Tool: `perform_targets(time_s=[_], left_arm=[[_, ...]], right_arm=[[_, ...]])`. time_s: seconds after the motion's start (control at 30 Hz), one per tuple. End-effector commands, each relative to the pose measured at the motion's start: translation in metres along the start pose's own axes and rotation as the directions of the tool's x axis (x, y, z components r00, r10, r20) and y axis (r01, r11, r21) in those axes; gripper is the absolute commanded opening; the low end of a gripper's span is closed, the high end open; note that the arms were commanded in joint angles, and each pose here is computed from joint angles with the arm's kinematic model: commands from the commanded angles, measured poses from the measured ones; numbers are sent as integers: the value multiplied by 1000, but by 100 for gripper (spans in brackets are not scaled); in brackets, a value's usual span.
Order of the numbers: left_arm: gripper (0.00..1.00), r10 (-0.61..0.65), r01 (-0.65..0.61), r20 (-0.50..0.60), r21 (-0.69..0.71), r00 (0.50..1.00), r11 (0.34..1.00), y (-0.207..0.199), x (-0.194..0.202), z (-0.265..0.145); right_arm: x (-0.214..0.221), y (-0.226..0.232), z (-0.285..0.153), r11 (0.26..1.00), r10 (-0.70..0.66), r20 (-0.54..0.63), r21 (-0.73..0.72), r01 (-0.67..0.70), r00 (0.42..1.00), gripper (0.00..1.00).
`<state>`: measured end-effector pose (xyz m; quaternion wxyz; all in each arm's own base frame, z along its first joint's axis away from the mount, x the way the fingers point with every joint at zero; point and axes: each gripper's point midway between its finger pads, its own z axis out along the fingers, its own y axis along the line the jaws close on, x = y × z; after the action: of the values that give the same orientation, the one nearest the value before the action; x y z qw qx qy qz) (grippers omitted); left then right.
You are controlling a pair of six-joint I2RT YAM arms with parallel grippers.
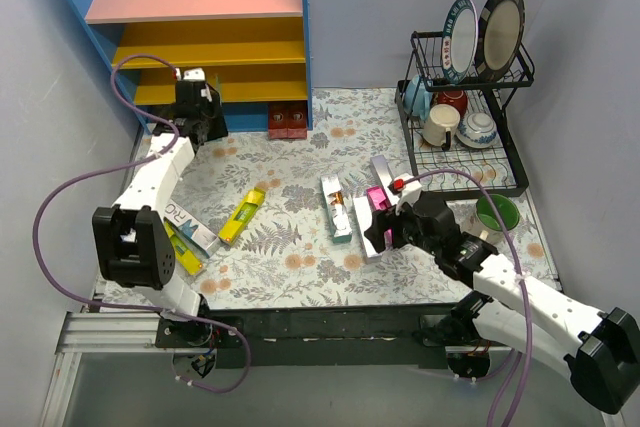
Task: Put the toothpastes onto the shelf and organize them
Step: Place the toothpaste on the shelf.
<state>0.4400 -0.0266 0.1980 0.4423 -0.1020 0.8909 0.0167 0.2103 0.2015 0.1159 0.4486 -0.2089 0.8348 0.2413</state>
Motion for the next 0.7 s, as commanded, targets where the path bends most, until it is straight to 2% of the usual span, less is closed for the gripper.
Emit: perform_targets(time_s=[0.0,0.33,0.6,0.67], left_arm=[[31,-9,6,108,35,994,999,13,-58,13],[31,-8,34,210,-118,978,992,91,-113,86],[33,3,53,286,-188,958,981,128,-144,112],[37,9,55,299,-205,954,977,132,-149,117]], right_arm=[[-28,8,5,998,-63,70,-28,65,996,89],[-17,9,20,993,-109,18,-49,109,994,89],[-8,6,26,993,-112,-10,-44,112,994,89],[-5,5,27,993,-112,-19,-42,111,994,89]])
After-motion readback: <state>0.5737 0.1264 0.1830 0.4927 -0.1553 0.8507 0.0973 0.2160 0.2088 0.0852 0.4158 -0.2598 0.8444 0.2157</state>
